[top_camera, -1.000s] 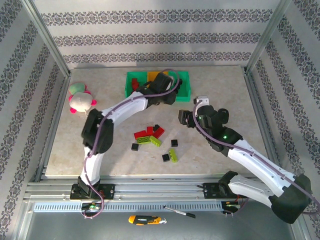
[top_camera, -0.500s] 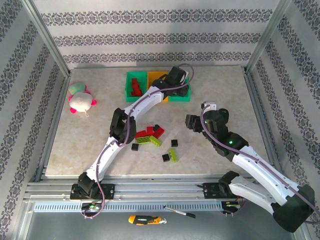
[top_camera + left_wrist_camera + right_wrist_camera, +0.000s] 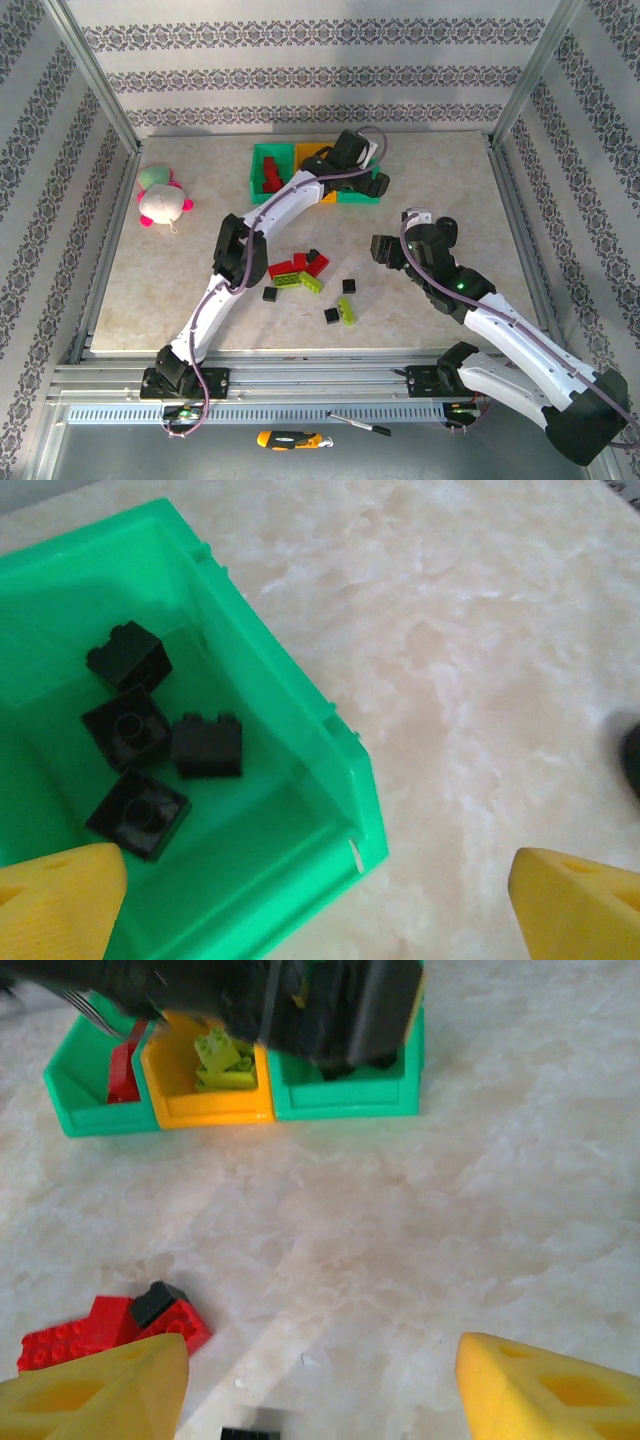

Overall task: Sort the legos into containers by color
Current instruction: Pick up the lego from the bottom-center of the table.

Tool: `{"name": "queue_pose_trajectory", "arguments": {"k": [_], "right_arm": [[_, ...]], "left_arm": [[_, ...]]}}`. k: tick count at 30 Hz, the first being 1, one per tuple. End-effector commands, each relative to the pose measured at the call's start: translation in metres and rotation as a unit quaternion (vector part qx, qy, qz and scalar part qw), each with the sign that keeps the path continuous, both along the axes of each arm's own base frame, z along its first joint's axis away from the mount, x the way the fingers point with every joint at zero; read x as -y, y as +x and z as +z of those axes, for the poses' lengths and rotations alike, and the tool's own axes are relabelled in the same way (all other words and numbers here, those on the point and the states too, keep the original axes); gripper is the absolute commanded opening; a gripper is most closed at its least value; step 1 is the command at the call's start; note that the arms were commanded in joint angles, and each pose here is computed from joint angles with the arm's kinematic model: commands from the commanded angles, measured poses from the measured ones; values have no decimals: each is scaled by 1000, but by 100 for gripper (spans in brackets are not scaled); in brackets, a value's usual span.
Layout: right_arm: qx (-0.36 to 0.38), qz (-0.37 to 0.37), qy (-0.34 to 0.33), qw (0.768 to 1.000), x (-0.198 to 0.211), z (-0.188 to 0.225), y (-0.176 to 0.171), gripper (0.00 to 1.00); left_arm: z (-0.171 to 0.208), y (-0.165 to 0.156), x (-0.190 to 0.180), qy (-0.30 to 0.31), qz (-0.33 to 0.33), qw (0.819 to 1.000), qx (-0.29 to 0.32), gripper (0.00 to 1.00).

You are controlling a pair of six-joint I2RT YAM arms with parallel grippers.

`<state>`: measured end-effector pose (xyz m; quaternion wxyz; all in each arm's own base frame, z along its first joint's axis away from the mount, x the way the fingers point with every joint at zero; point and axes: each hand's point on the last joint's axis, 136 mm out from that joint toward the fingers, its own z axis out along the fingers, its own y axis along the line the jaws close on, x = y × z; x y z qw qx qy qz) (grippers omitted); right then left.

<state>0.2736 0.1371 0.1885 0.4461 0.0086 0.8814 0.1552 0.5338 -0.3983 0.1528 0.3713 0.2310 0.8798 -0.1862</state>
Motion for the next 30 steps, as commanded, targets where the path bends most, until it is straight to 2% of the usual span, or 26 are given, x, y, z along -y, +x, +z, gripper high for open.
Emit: {"name": "queue_pose_trajectory", "arguments": {"k": [1, 5, 10, 16, 23, 27, 30], "right_arm": [[-45, 21, 1, 999, -5, -22, -15, 71], [-88, 42, -16, 995, -16, -44, -30, 72], [-135, 52, -25, 989, -32, -70, -42, 72], [-178, 45, -46, 982, -50, -94, -42, 73], [-217, 37, -75, 973, -72, -118, -34, 73], [-240, 41, -88, 966, -83, -132, -29, 72], [-252, 40, -97, 962, -88, -141, -26, 68]], "left_arm": [[87, -19, -12, -43, -9, 998, 53, 100], [115, -50, -33, -66, -13, 994, 92, 99], [117, -105, -78, -68, -1, 992, 109, 99], [95, -182, -134, -57, 1, 993, 99, 99], [55, -271, -184, -21, -44, 995, 82, 99], [46, -313, -196, -20, -85, 993, 76, 99], [40, -333, -198, -8, -117, 990, 78, 99]]}}
